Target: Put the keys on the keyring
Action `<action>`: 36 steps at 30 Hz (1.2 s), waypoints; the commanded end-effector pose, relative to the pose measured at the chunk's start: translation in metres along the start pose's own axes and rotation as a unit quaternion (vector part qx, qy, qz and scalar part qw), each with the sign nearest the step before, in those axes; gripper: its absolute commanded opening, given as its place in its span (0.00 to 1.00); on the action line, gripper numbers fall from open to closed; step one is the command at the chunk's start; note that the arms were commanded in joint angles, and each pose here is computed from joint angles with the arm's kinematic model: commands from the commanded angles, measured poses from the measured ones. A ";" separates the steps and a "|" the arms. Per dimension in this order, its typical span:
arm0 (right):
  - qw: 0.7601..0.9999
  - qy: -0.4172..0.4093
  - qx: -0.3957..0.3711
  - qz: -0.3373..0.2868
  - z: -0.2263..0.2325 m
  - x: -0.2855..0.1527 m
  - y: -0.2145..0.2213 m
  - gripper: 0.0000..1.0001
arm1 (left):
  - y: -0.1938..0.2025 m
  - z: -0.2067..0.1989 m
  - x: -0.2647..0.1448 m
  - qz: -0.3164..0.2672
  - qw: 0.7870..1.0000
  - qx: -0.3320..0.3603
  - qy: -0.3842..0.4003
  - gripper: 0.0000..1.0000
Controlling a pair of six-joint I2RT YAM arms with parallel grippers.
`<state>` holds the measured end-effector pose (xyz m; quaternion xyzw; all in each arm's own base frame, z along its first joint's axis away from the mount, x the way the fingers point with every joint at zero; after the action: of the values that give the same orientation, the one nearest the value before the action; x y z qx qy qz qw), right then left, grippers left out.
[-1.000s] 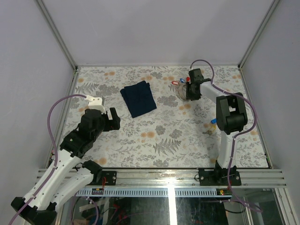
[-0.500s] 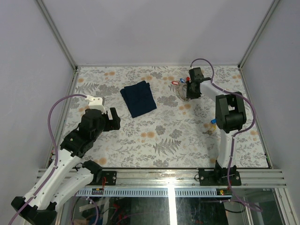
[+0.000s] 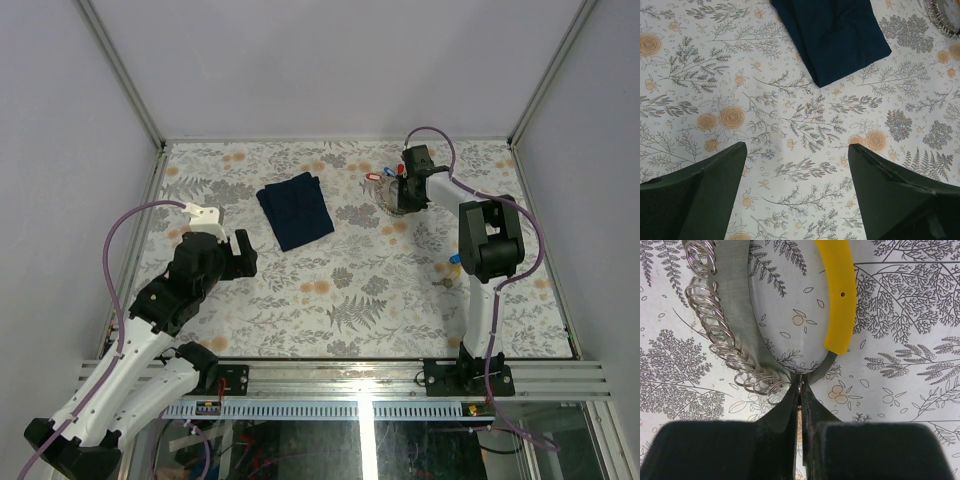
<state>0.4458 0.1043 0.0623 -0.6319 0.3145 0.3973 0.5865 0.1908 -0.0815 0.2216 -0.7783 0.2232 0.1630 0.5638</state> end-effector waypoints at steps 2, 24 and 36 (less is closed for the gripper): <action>1.000 0.001 -0.007 -0.024 -0.003 -0.012 -0.018 0.00 | -0.008 -0.003 0.001 -0.022 1.000 0.000 0.012 0.86; 0.974 -0.042 -0.068 -0.210 -0.002 -0.202 -0.040 0.00 | -0.067 -0.048 -0.033 -0.118 0.980 0.048 0.154 1.00; 0.908 -0.231 -0.111 -0.332 0.041 -0.312 -0.010 0.00 | -0.092 -0.112 -0.057 -0.124 0.920 0.095 0.361 0.88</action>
<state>0.3251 0.1071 0.2934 -0.6781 0.0216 0.3424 0.6500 0.1965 -0.1325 0.3168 -0.7724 0.2988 -0.1021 0.5511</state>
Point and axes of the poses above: each gripper's point midway between its finger pads, its own x axis out along the fingers, its own z axis along the line the jaws close on, y = z × x, the point moved 5 cm from there along -x, back along the fingers, and after that the axes turned 8 degrees about -x, right-handed, at the moved point
